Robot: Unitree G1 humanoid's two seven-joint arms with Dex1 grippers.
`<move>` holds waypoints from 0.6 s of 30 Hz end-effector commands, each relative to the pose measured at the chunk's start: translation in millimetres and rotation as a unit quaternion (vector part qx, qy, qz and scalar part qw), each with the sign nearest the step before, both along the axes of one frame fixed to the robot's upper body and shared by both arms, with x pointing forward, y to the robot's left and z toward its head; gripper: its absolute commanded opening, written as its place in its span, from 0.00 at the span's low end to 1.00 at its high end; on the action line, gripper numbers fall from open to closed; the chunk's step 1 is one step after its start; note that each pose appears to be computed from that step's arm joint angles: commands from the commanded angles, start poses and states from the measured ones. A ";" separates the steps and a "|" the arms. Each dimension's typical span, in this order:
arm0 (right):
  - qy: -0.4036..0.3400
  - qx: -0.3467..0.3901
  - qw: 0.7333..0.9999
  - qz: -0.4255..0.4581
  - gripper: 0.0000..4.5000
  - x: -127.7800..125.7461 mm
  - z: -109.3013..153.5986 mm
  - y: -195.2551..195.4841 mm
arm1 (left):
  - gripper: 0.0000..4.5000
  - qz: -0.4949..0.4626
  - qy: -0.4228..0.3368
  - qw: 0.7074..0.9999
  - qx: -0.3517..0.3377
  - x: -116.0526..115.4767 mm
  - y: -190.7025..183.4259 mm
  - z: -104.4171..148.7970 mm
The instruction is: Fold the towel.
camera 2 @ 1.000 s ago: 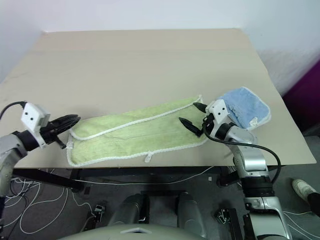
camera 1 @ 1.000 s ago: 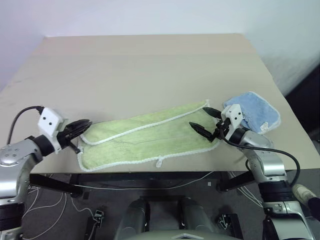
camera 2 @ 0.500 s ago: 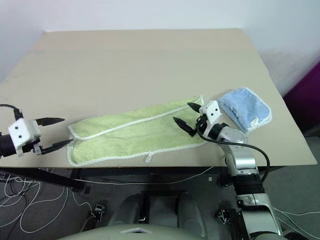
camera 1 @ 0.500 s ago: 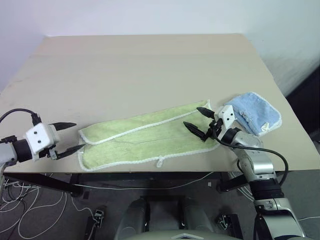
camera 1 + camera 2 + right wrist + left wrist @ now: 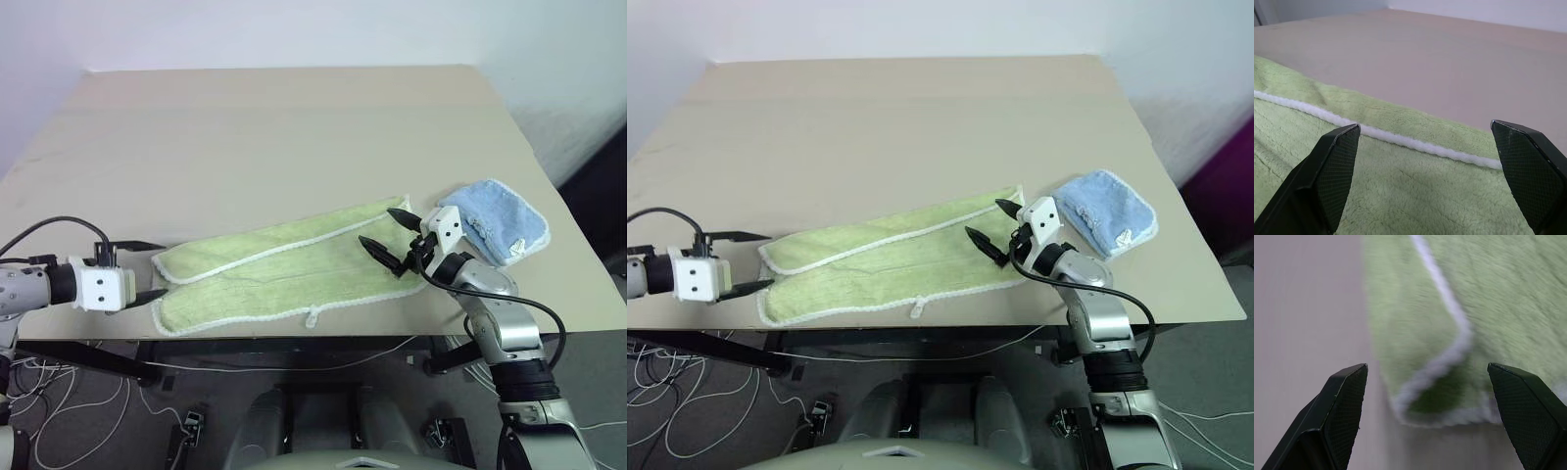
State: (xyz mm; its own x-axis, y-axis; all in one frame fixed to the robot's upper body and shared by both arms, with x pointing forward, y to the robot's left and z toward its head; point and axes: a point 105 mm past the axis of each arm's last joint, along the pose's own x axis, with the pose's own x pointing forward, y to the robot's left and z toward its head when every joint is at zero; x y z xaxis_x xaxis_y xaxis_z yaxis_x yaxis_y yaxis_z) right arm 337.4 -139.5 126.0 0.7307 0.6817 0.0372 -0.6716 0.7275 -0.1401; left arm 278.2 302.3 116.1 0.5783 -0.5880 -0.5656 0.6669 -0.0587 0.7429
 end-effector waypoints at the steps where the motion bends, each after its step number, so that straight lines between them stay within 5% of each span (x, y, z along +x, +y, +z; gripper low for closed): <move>1: -0.032 0.007 0.999 -0.005 1.00 -0.2 17.9 -5.0 | 0.91 -0.018 -0.011 0.999 0.040 0.1 6.3 3.4; 18: -0.032 0.008 0.999 -0.011 1.00 -0.3 11.0 -8.4 | 0.91 0.000 -0.042 0.998 -0.044 28.8 -19.2 15.2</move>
